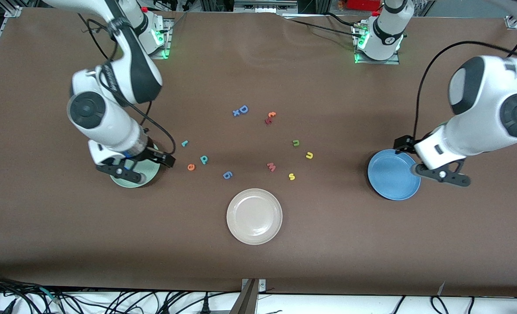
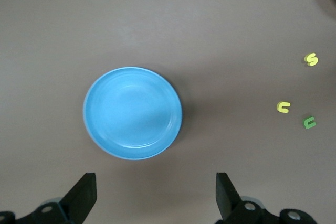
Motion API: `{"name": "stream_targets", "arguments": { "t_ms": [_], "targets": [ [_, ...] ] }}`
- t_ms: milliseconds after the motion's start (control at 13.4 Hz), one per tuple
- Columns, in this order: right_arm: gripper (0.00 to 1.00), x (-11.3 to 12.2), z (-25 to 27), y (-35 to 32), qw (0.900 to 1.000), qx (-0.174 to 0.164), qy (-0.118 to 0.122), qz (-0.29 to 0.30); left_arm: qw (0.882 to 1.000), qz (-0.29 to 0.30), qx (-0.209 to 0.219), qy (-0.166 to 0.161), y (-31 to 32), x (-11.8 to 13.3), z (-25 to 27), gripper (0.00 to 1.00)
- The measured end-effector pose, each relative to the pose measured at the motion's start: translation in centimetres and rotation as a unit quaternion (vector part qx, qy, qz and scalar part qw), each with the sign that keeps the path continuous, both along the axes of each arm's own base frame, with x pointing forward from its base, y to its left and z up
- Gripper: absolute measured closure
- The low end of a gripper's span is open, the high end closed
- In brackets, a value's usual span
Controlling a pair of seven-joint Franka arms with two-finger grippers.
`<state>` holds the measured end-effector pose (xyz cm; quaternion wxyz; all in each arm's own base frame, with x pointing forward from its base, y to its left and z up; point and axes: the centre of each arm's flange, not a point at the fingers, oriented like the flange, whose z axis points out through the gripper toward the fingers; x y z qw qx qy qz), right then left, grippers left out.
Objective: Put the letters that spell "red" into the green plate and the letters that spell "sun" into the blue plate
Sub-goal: 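Reach the right gripper to the orange e while the left gripper reaches yellow u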
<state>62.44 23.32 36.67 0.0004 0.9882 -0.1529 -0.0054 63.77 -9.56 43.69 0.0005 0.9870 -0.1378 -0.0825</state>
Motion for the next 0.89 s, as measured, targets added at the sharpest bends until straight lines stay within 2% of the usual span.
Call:
{"name": "stream_targets", "arguments": {
  "t_ms": [149,446,669,892],
  "targets": [
    [0.00,0.1,-3.4,1.2,1.000,-0.001,0.004,0.000,1.000,-0.002,0.006,0.009,-2.1,0.3,-2.4,0.00],
    [0.00,0.3,-8.9,1.8,1.000,0.000,0.004,0.002,1.000,0.013,0.005,0.000,-7.0,0.5,-5.3,0.00],
    [0.00,-0.1,-11.3,2.6,1.000,-0.002,0.008,0.009,0.999,0.019,-0.024,0.010,-10.3,0.5,-8.4,0.00],
    [0.00,-0.5,-13.2,3.4,1.000,-0.002,0.009,0.014,0.999,0.019,-0.032,0.008,-11.4,0.8,-11.2,0.00]
  ]
}}
